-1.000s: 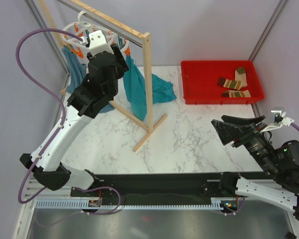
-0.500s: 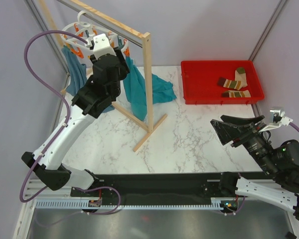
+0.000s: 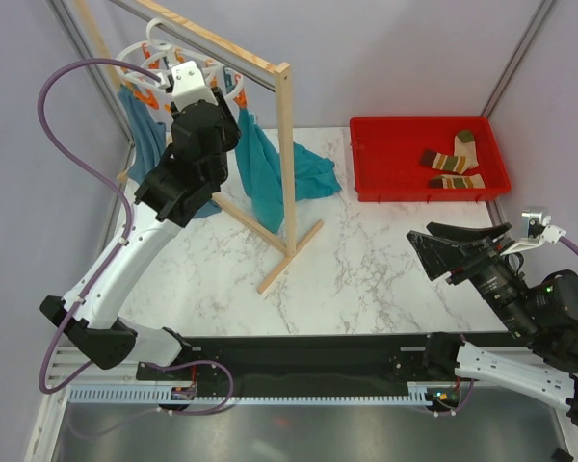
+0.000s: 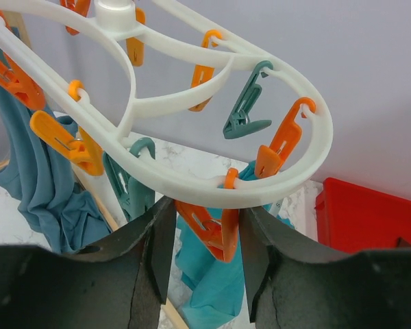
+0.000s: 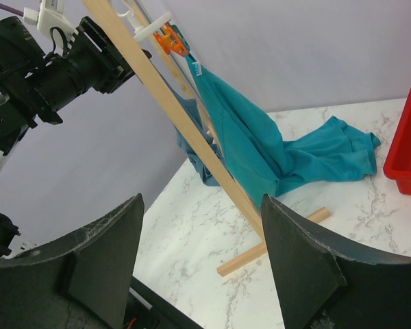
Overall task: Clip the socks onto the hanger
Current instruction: Open the clamp at the hanger.
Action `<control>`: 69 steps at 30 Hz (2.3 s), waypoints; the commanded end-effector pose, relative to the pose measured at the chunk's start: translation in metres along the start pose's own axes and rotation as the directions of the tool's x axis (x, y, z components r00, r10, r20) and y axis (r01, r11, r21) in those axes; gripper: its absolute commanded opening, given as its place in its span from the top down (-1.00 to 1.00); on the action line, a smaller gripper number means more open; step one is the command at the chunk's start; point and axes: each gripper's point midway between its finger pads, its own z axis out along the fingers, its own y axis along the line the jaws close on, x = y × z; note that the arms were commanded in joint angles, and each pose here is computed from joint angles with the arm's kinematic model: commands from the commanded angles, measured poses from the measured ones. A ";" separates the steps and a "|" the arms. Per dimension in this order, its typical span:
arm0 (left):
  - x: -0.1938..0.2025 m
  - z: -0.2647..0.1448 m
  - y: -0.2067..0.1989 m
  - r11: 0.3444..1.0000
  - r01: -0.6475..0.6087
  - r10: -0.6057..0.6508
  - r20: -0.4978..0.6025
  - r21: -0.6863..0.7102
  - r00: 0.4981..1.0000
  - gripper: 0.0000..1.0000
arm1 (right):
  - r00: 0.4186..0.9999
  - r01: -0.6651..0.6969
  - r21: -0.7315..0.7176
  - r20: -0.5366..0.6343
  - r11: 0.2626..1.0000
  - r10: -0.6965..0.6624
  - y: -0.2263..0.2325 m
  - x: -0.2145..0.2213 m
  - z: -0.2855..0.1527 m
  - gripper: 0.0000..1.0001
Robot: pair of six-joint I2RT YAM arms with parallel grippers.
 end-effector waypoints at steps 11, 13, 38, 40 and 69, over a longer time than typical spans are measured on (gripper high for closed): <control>-0.024 -0.009 0.007 1.000 0.016 -0.018 0.068 0.025 0.998 0.95 | 1.000 -0.013 0.003 0.013 1.000 0.013 0.000 -0.001 0.000 -0.55; -0.022 -0.009 0.008 1.000 -0.002 0.000 0.065 0.030 0.998 0.95 | 1.000 -0.008 0.017 0.003 1.000 0.008 -0.003 0.002 0.002 -0.55; -0.020 -0.040 0.000 0.986 0.043 -0.030 -0.087 0.159 0.996 0.96 | 0.945 -0.049 -0.488 -0.304 0.871 -0.117 0.183 0.062 0.111 -0.50; -0.022 -0.043 0.000 0.985 0.046 -0.028 -0.106 0.166 0.994 0.96 | 0.946 -0.057 -0.481 -0.306 0.875 -0.107 0.191 0.072 0.130 -0.59; -0.037 -0.046 0.031 0.963 0.177 -0.136 -0.201 0.202 0.970 0.96 | 0.959 0.256 -0.042 0.132 0.966 -0.249 0.167 0.120 0.321 -0.05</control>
